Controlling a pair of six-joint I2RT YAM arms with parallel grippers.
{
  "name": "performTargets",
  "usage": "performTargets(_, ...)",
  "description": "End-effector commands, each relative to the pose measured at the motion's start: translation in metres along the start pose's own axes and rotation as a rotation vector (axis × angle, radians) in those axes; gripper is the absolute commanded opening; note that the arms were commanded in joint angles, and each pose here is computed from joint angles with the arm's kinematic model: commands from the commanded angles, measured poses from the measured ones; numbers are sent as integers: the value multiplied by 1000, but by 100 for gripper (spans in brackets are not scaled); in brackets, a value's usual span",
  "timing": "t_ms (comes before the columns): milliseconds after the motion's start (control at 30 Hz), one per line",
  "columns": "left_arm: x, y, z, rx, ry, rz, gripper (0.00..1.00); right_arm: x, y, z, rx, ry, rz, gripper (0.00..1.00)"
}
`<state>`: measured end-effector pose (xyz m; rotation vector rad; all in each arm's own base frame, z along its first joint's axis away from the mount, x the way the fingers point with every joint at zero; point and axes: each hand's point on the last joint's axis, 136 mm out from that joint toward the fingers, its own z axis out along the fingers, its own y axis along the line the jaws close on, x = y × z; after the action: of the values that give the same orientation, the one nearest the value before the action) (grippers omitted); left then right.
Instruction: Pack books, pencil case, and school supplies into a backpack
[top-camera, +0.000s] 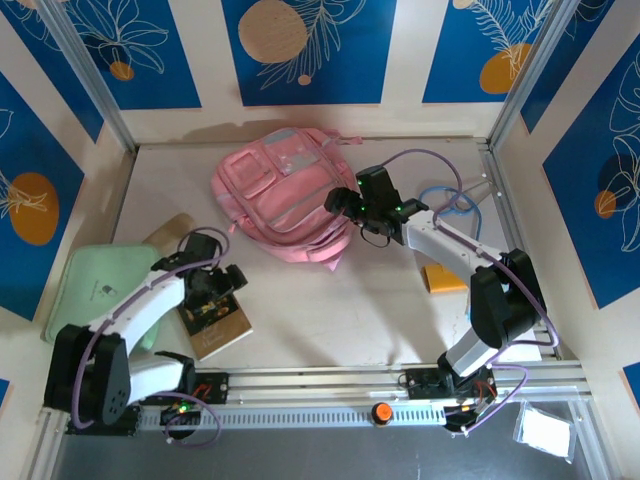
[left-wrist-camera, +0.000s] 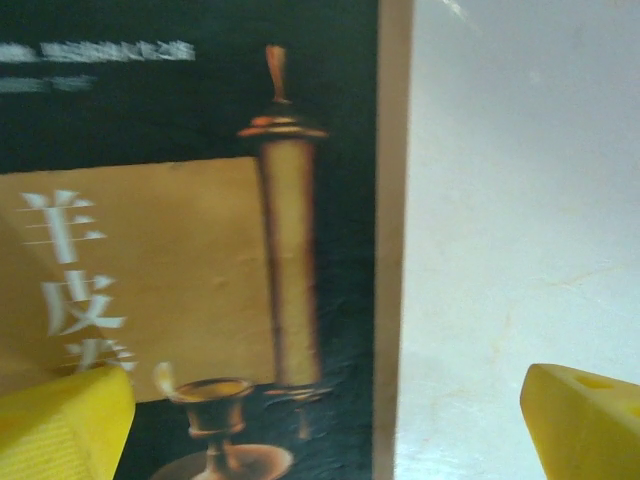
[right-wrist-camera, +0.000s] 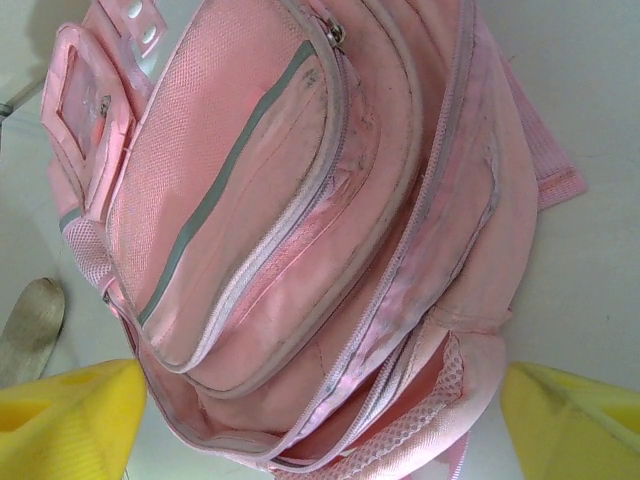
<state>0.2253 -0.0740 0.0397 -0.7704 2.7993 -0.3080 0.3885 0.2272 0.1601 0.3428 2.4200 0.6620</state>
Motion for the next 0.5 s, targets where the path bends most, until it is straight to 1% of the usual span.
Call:
performTargets(0, 2, -31, 12, 121, 39, -21, 98, -1, 6, -2, -1, 6, -17, 92)
performTargets(167, -4, -67, 24, 229, 56, -6, 97, 1, 8, -3, -2, 12, -31, 91)
performTargets(267, -12, -83, 21, 262, 58, 11, 97, 6, 17, -3, -24, 30, -61, 90)
performTargets(367, -18, -86, 8, 244, 38, 54, 97, 15, 38, -5, -72, 62, -136, 89)
performTargets(467, -28, -66, -12, 151, -15, 99, 100, 35, 66, -4, -127, 119, -252, 88)
